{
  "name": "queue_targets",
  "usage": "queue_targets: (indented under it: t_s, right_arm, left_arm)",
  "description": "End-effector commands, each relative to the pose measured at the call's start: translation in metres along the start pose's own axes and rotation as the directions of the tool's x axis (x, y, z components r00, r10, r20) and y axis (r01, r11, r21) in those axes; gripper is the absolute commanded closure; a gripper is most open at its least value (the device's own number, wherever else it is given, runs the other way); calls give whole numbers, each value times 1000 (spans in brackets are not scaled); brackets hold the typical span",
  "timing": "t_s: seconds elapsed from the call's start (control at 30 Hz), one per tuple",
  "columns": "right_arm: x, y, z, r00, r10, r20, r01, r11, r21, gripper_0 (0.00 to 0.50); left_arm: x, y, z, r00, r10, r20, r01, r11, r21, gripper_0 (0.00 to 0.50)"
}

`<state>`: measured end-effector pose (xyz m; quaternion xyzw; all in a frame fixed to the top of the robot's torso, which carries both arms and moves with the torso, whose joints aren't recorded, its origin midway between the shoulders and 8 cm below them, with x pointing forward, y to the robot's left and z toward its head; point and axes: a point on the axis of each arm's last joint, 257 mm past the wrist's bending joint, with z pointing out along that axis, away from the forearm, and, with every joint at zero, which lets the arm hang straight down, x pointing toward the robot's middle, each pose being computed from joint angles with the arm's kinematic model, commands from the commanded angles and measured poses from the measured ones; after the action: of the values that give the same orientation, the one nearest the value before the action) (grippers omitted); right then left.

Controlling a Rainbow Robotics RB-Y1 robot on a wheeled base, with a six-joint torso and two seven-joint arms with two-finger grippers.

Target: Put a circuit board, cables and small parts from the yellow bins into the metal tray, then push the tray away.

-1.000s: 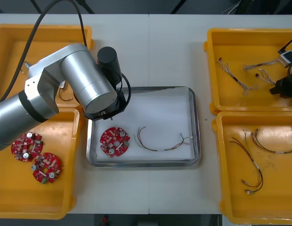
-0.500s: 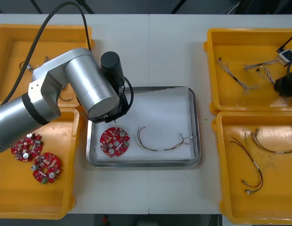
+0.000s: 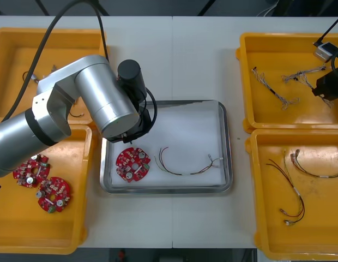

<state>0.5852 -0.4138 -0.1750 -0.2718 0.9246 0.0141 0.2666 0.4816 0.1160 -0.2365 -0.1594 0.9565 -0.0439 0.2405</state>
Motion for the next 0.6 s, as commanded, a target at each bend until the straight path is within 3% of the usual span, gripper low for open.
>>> queue_targets:
  t_s: [0.03,0.2,0.37,0.53,0.6]
  right_arm:
    - [-35,-18,-65,996,-66,64,64,997,32,500]
    - [-39,-2,-99,991,-131,26,132,991,-9,500]
    - [-43,18,-123,986,-166,17,167,984,-64,500]
    - [-49,43,-141,972,-233,6,232,967,-107,500]
    - [-57,60,-147,961,-278,20,278,952,-130,500]
  left_arm:
    - [-2,-8,-33,999,-27,-19,27,999,17,0]
    - [-16,-2,-71,996,-62,-69,63,998,16,0]
    - [-36,6,-106,989,-107,-103,111,993,32,0]
    - [-65,21,-136,987,-144,-74,147,989,35,0]
    - [-82,33,-148,985,-167,-42,169,985,29,0]
